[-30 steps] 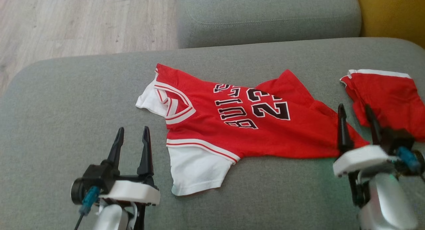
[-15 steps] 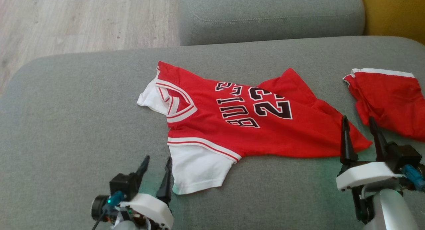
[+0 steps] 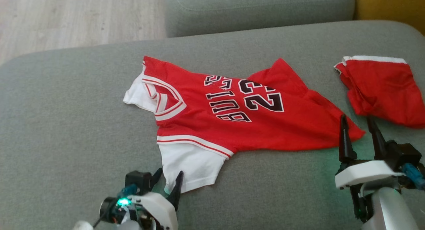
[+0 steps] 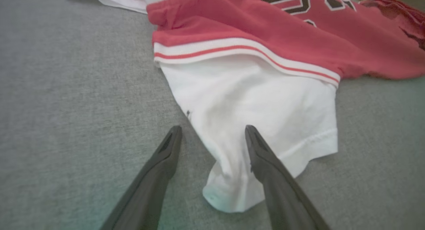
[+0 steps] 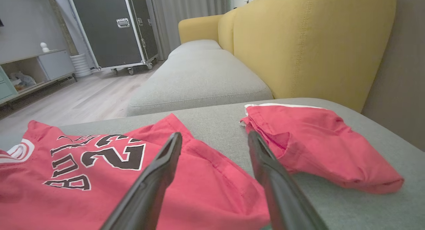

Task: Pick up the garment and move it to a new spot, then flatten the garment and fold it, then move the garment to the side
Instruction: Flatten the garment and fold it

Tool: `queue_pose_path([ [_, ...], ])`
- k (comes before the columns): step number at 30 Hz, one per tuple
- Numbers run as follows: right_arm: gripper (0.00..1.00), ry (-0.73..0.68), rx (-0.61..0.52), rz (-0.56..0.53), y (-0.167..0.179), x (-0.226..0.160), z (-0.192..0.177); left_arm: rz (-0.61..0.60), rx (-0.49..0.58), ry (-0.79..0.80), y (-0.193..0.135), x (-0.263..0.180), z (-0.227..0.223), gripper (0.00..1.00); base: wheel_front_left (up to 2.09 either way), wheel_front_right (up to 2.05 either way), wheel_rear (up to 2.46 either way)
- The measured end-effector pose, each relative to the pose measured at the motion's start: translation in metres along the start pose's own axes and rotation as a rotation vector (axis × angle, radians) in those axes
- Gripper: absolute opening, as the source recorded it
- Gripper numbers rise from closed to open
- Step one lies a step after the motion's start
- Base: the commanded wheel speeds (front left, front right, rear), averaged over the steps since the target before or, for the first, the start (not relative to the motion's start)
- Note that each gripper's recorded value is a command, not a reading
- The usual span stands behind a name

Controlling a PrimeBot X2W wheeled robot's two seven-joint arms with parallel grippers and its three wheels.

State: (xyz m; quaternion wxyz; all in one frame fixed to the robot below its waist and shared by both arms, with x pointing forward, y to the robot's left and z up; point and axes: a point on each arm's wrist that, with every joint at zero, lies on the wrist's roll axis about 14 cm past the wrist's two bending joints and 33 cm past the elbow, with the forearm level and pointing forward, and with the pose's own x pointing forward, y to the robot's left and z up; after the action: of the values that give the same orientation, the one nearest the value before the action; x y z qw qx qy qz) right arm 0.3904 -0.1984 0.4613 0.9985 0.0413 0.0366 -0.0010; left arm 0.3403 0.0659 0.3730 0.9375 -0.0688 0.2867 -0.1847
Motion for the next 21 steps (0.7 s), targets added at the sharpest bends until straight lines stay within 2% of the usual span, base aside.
queue_pose_path([
  [4,1.00,0.004,0.000,-0.016,-0.005,0.003,-0.001,-0.010,0.019,0.046,0.002,0.009,0.002,1.00,0.00,0.00,0.00],
  [5,1.00,0.007,0.000,-0.018,-0.006,0.004,-0.002,-0.014,0.019,0.043,0.001,0.011,0.004,0.54,0.00,0.00,0.00],
  [6,1.00,0.012,-0.002,-0.020,-0.007,0.003,-0.004,-0.017,0.013,0.035,0.001,0.011,0.007,0.03,0.00,0.00,0.00],
  [7,1.00,0.022,-0.006,-0.022,-0.008,0.003,-0.007,-0.017,0.004,0.024,0.001,0.011,0.009,0.00,0.00,0.00,0.00],
  [10,1.00,0.057,-0.018,-0.035,-0.012,0.000,-0.017,-0.012,-0.010,-0.028,0.002,0.009,0.019,0.00,0.00,0.00,0.00],
  [16,1.00,0.186,-0.039,-0.091,-0.030,0.003,-0.039,0.065,-0.026,-0.320,0.020,-0.011,0.076,0.00,0.00,0.00,0.00],
  [21,1.00,0.323,-0.065,-0.085,-0.027,0.000,-0.064,0.093,-0.031,-0.398,0.026,-0.026,0.087,0.00,0.00,0.00,0.00],
])
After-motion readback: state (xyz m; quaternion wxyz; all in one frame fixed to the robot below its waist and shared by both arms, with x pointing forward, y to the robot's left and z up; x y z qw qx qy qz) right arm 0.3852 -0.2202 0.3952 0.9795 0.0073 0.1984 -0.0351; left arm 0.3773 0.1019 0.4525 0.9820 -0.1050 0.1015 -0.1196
